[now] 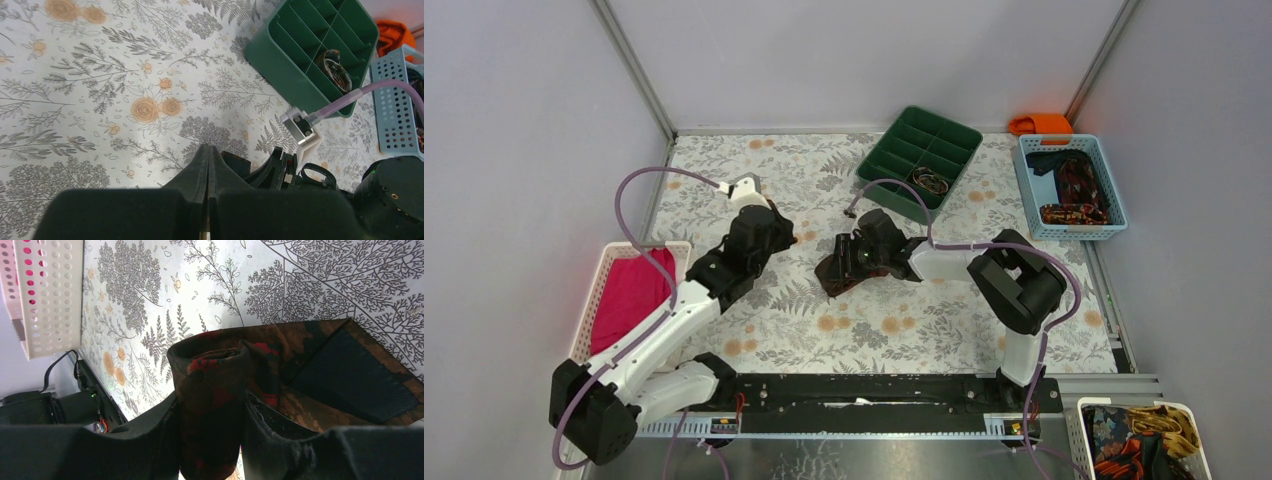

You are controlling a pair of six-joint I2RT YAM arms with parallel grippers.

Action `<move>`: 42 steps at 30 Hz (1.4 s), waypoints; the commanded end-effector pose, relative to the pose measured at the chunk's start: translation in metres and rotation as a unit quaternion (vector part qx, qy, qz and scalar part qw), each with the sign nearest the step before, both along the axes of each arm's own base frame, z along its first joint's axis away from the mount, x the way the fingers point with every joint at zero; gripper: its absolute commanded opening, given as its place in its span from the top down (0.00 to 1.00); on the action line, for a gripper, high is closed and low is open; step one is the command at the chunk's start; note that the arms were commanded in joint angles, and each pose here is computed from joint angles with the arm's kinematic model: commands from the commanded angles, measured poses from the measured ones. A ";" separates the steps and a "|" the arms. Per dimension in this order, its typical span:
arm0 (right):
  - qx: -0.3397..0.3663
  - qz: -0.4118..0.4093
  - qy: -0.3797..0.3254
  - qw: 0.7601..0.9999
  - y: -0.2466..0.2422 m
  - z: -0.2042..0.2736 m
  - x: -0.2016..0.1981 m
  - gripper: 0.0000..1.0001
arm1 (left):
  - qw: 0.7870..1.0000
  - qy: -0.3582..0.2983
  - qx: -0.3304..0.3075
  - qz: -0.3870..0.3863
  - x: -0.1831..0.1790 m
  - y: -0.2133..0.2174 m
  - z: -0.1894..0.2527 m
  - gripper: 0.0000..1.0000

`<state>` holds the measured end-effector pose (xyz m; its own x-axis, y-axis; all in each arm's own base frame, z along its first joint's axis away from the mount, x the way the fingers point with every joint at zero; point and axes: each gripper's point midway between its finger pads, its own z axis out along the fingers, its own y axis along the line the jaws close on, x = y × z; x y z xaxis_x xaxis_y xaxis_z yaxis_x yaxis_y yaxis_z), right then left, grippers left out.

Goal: Roll the ties
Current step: Roll the tie at the center of the board.

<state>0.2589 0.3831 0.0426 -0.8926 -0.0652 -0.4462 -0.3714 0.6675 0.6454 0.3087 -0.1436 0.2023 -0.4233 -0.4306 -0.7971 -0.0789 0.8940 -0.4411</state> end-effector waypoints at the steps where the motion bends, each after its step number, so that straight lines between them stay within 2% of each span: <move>1: -0.057 0.005 0.093 0.994 -0.030 -0.055 -0.033 0.59 | 1.000 -0.014 -0.013 -0.023 0.010 -0.014 -0.002 1.00; 9: -0.112 -0.013 0.082 0.990 -0.050 -0.074 -0.028 0.57 | 0.999 0.017 -0.013 -0.040 0.021 -0.030 -0.032 1.00; 16: -0.151 -0.017 0.056 0.987 -0.063 -0.073 -0.021 0.41 | 0.997 0.039 -0.017 -0.057 0.026 -0.042 -0.053 1.00; 22: -0.165 -0.012 0.033 0.986 -0.065 -0.061 -0.013 0.36 | 0.997 0.050 -0.017 -0.064 0.024 -0.044 -0.064 1.00; 31: -0.154 0.000 0.000 0.988 -0.060 -0.030 -0.004 0.32 | 0.996 0.062 -0.009 -0.065 0.029 -0.049 -0.078 1.00; 36: -0.155 0.011 -0.010 0.988 -0.058 -0.024 -0.001 0.24 | 0.995 0.069 -0.007 -0.066 0.031 -0.050 -0.088 1.00; 42: -0.124 0.025 -0.003 0.992 -0.051 -0.016 -0.003 0.24 | 0.994 0.083 0.001 -0.071 0.034 -0.053 -0.103 1.00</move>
<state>0.2648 0.3495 0.0337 -0.8666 -0.1801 -0.4654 -0.4208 0.7652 0.4872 0.3353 -0.1930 0.1022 -0.6176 -0.3484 -0.7052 -0.0379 0.9087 -0.4157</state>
